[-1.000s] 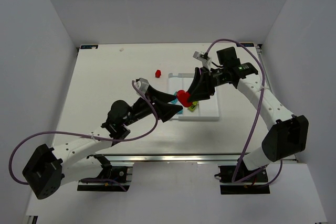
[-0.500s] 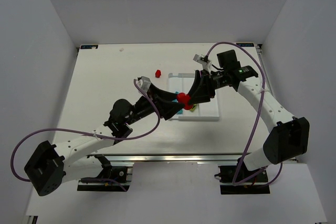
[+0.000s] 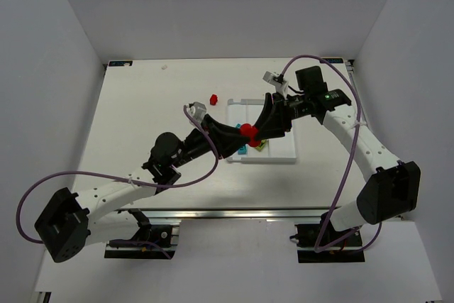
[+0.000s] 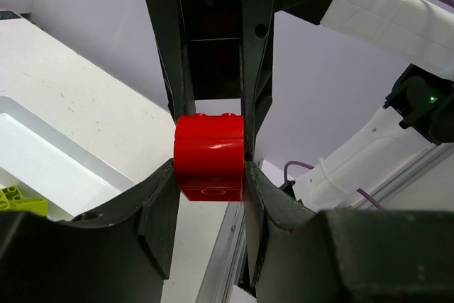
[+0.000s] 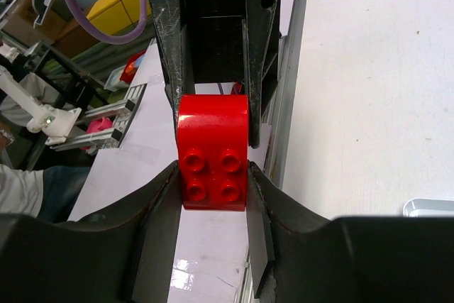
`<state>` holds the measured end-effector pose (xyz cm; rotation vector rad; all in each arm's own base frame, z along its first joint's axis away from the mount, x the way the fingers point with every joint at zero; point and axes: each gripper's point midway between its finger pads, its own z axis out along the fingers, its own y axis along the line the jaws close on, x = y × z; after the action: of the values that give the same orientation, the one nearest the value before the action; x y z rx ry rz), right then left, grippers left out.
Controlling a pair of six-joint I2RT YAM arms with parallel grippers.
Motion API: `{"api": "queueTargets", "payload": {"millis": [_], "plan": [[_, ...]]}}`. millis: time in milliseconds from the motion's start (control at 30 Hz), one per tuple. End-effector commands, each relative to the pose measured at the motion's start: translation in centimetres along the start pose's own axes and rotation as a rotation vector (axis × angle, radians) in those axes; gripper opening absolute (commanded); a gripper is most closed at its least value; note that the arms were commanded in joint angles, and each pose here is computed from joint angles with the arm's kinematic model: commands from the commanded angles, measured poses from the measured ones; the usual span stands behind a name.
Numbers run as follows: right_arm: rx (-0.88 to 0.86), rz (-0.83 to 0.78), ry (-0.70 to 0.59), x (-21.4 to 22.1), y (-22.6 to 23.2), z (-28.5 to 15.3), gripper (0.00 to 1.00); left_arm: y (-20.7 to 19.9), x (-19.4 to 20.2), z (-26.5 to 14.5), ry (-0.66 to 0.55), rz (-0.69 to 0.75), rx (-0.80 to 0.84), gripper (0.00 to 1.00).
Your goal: Sort the legos into containers by color
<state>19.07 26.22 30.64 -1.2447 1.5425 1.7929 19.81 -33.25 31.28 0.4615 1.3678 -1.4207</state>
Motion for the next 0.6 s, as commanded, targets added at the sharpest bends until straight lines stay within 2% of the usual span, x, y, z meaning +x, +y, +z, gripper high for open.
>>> {"api": "queueTargets", "payload": {"millis": [0, 567], "plan": [[0.01, -0.042, -0.011, -0.9, 1.1, -0.4, 0.0, -1.2, -1.6, 0.2, -0.02, 0.039, 0.026, 0.0], [0.145, -0.037, -0.082, -1.1, -1.3, -4.5, 0.0, -0.1, -2.1, -2.4, -0.029, 0.096, -0.069, 0.0]]}}
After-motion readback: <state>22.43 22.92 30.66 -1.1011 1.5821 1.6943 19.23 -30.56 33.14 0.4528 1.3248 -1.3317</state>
